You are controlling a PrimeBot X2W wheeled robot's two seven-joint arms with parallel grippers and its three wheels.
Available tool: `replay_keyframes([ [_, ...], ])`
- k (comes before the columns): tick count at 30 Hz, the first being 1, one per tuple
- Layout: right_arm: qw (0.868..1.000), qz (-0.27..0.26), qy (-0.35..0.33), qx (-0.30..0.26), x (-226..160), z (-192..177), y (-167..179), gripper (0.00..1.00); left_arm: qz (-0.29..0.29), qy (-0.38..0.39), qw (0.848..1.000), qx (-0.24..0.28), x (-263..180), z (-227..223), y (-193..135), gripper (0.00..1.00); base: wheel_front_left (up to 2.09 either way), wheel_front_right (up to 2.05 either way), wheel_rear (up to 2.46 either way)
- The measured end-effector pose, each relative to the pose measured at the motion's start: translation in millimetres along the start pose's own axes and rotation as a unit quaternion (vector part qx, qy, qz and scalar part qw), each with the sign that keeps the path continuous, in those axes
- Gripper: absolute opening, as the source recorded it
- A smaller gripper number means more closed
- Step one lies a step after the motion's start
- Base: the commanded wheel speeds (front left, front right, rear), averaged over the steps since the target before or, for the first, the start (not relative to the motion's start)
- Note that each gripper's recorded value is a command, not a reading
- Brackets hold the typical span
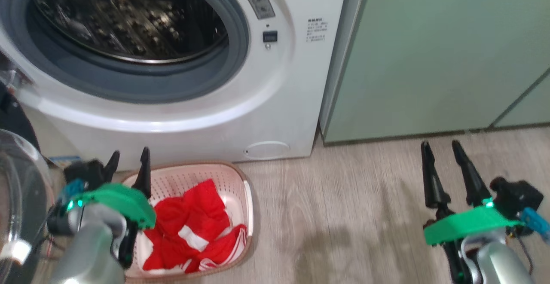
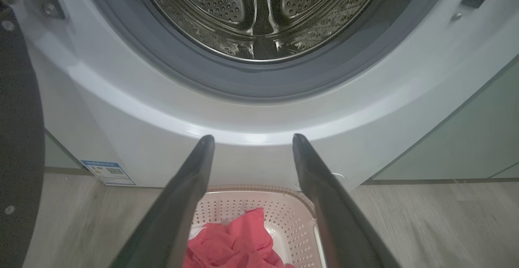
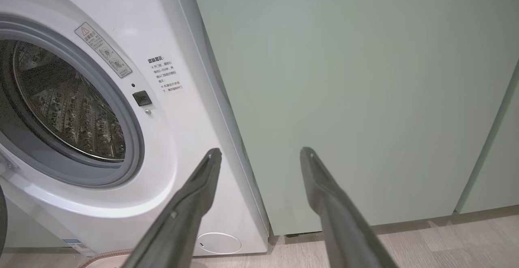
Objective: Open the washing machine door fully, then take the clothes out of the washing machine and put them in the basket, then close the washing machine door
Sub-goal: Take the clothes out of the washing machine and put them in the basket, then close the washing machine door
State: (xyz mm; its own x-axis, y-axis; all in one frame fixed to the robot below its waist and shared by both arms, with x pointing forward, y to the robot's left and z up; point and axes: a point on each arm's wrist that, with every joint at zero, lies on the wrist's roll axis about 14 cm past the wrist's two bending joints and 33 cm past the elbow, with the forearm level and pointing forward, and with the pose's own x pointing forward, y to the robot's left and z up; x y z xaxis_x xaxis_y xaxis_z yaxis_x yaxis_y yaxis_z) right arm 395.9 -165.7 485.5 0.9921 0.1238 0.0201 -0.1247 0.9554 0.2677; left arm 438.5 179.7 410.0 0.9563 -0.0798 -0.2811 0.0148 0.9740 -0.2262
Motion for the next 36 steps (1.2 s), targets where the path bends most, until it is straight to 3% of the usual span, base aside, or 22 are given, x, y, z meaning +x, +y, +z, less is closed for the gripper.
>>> replay_keyframes([
  [13, 1.0, -0.001, -0.023, -0.008, -31.8, 13.2, 7.7, 1.0, 0.034, -0.095, 0.995, 0.007, -70.1, 29.7, 24.7, 1.0, 0.0, 0.0, 0.0],
  [36, 0.999, -0.004, -0.038, -0.013, -36.5, 21.7, 9.0, 1.0, 0.036, -0.122, 0.992, 0.016, -91.3, 37.5, 24.3, 1.0, 0.0, 0.0, 0.0],
])
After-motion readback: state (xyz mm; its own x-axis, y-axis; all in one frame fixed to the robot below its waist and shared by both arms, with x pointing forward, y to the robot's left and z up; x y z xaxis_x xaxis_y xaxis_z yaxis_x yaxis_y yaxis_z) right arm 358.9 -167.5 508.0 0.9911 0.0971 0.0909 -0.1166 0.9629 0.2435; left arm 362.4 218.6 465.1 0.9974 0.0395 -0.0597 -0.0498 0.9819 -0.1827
